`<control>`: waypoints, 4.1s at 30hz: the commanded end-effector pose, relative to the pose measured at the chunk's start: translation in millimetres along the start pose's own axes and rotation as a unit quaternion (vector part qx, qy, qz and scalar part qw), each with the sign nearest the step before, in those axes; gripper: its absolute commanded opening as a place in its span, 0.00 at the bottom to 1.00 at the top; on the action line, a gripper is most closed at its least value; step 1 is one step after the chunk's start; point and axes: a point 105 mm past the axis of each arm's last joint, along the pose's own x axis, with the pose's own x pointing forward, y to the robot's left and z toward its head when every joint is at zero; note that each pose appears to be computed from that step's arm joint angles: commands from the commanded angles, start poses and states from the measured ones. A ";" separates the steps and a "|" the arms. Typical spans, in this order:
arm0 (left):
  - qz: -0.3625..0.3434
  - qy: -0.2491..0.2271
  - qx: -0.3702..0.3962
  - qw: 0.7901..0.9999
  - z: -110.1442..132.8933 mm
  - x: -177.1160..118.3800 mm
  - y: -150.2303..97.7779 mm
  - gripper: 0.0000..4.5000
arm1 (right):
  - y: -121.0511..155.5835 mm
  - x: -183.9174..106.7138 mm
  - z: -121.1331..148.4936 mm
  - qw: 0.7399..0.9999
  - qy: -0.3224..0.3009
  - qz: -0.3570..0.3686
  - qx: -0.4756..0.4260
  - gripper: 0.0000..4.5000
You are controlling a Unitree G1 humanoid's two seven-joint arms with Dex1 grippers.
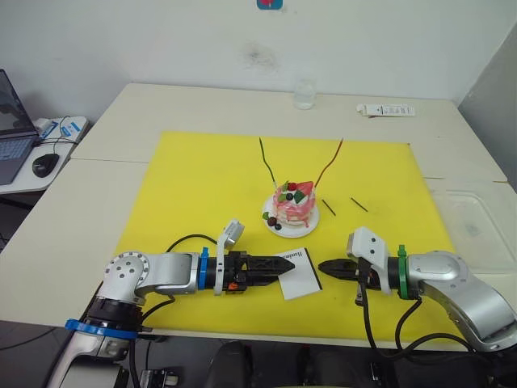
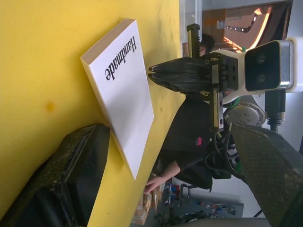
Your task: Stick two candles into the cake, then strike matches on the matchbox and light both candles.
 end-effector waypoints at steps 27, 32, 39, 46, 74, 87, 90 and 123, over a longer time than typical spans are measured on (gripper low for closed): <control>0.022 -0.036 -0.014 0.999 -2.3 9.2 5.9 1.00 | 12.7 28.3 6.9 0.999 -0.018 0.031 -0.017 0.00; 0.042 -0.062 -0.028 0.997 1.0 5.2 12.9 1.00 | 4.4 24.0 -4.5 0.999 0.005 0.018 -0.026 0.00; 0.052 -0.071 -0.033 0.996 2.4 4.9 15.3 1.00 | -16.5 25.0 -3.6 0.999 0.008 -0.024 -0.042 0.00; 0.052 -0.072 -0.034 0.995 2.7 5.6 15.2 1.00 | -14.0 36.6 8.8 0.999 -0.012 -0.017 -0.038 0.00; 0.048 -0.093 -0.011 0.994 2.9 12.1 2.0 1.00 | 2.3 53.2 22.0 0.999 -0.046 0.014 -0.011 0.00; 0.053 -0.108 -0.007 0.993 4.9 10.8 -0.4 0.91 | -18.6 33.7 7.3 0.998 -0.012 -0.040 -0.037 0.00; 0.054 -0.108 -0.009 0.993 3.1 9.4 1.1 0.74 | -21.6 21.8 4.3 0.998 -0.007 -0.050 -0.035 0.00; -0.038 -0.182 0.283 0.941 53.6 -56.8 -65.7 0.00 | -45.1 -30.7 42.4 0.988 -0.090 -0.122 0.027 0.20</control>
